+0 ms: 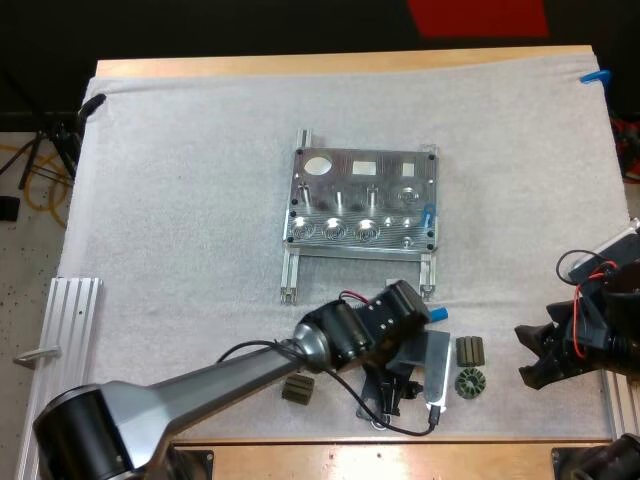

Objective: Load cells from right to left

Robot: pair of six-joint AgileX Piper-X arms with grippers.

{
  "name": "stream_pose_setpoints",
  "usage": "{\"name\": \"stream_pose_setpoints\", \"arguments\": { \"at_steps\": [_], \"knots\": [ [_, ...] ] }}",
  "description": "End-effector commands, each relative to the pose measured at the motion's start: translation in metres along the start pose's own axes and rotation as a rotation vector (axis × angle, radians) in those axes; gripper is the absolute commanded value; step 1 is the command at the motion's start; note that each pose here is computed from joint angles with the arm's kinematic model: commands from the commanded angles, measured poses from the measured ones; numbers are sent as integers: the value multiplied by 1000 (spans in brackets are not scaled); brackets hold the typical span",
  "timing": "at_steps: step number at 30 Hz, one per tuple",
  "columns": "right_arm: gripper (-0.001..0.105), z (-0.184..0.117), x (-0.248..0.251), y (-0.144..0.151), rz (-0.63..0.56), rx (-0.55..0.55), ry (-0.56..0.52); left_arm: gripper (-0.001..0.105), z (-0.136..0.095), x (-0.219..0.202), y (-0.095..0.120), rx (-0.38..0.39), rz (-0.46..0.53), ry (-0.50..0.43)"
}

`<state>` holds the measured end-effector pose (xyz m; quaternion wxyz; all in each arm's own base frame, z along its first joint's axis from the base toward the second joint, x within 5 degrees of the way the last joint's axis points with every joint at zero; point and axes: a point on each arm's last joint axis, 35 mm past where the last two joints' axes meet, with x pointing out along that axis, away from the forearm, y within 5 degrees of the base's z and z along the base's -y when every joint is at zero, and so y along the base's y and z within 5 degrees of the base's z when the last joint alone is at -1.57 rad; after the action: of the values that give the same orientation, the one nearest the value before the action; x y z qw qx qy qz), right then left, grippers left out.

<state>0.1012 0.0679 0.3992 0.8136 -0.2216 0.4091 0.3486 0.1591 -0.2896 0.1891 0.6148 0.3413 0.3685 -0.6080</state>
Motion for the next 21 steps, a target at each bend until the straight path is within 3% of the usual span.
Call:
{"name": "stream_pose_setpoints", "arguments": {
  "at_steps": [1,12,21],
  "knots": [
    [47,1,-1,0,3,-14,-19,65,1,4,1,11,39,16],
    [47,2,-1,0,1,-15,-28,65,-12,38,6,-5,51,118],
    [47,2,-1,0,1,-13,-28,61,-10,48,10,-32,64,82]
  ]
}}
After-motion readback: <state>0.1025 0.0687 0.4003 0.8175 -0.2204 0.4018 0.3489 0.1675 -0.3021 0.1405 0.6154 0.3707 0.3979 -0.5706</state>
